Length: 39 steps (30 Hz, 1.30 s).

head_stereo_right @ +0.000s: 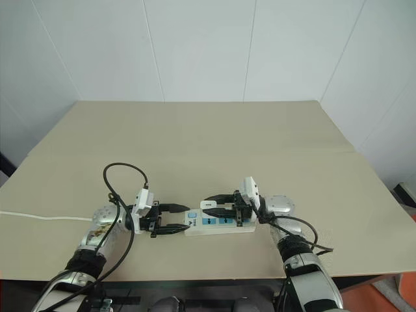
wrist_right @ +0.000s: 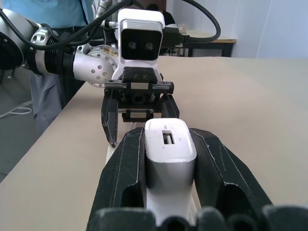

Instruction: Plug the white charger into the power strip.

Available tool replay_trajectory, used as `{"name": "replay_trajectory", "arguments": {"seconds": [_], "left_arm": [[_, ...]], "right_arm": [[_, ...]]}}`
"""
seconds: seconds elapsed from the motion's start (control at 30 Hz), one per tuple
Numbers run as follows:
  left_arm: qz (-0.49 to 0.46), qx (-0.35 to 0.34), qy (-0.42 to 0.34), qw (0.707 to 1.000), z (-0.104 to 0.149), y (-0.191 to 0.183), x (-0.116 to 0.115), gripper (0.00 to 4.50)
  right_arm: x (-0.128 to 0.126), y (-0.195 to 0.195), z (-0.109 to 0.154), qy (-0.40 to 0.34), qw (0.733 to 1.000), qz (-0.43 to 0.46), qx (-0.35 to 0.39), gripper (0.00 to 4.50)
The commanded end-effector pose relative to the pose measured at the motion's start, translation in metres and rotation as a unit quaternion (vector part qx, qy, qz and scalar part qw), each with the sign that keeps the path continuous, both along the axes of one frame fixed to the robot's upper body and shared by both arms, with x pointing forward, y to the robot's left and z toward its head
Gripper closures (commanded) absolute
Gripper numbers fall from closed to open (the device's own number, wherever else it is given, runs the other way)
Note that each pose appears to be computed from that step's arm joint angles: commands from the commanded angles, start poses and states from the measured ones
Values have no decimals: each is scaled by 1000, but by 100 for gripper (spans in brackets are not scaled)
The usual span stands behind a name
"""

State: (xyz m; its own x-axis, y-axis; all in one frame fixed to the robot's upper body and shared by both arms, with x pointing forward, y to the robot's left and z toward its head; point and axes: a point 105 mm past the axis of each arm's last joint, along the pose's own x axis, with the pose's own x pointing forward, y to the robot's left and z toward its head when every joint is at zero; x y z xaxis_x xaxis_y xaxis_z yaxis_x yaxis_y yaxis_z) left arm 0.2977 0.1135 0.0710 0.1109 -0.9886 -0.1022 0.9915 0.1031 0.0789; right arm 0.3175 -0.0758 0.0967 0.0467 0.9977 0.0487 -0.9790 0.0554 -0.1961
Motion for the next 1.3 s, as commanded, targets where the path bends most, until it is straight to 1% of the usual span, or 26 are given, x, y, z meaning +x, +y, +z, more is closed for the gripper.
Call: {"name": "replay_trajectory", "arguments": {"seconds": [0.03,0.27,0.33,0.37,0.4,0.5,0.6,0.63,0.8,0.9,1.0,1.1,1.13,1.17,1.27,1.3], "left_arm": [[-16,13,12,1000,-7,-1,-7,168],[-17,14,12,1000,-7,-1,-7,168],[-17,14,12,1000,-7,-1,-7,168],[-17,15,12,1000,-8,-1,-7,168],[-17,15,12,1000,-8,-1,-7,168],[-16,14,12,1000,-8,-1,-7,168],[-16,14,12,1000,-8,-1,-7,168],[-16,14,12,1000,-8,-1,-7,168],[-11,-6,8,1000,-1,0,-5,168],[-19,-65,23,997,17,-1,-3,168],[-51,-77,27,995,29,2,-9,110],[-50,-88,25,995,39,7,-11,18],[-49,-77,25,996,40,14,-14,2],[-45,-68,24,996,40,19,-16,2],[8,-64,-1,998,47,37,-14,2],[22,-54,-6,998,50,46,-14,2]], "right_arm": [[-6,-17,-38,57,996,-25,-59,338],[-5,-17,-41,73,995,-21,-71,338],[-5,-17,-40,59,995,-25,-70,266],[-5,-17,-39,50,996,-25,-66,246],[-6,-17,-37,41,997,-25,-62,216],[-7,-18,-30,19,999,-20,-43,111],[-8,-21,-24,3,999,-11,-35,16],[-9,-23,-22,-3,999,-6,-37,2],[-9,-35,-12,-25,999,-2,-43,2],[-7,-42,-7,-34,998,-8,-46,2],[-7,-51,-4,-39,998,-19,-49,0],[-7,-59,-1,-42,997,-28,-50,0],[-8,-63,1,-46,997,-33,-50,0],[-8,-66,3,-50,997,-36,-49,0],[-9,-80,13,-67,995,-54,-51,0],[-8,-90,19,-79,993,-74,-55,0]]}}
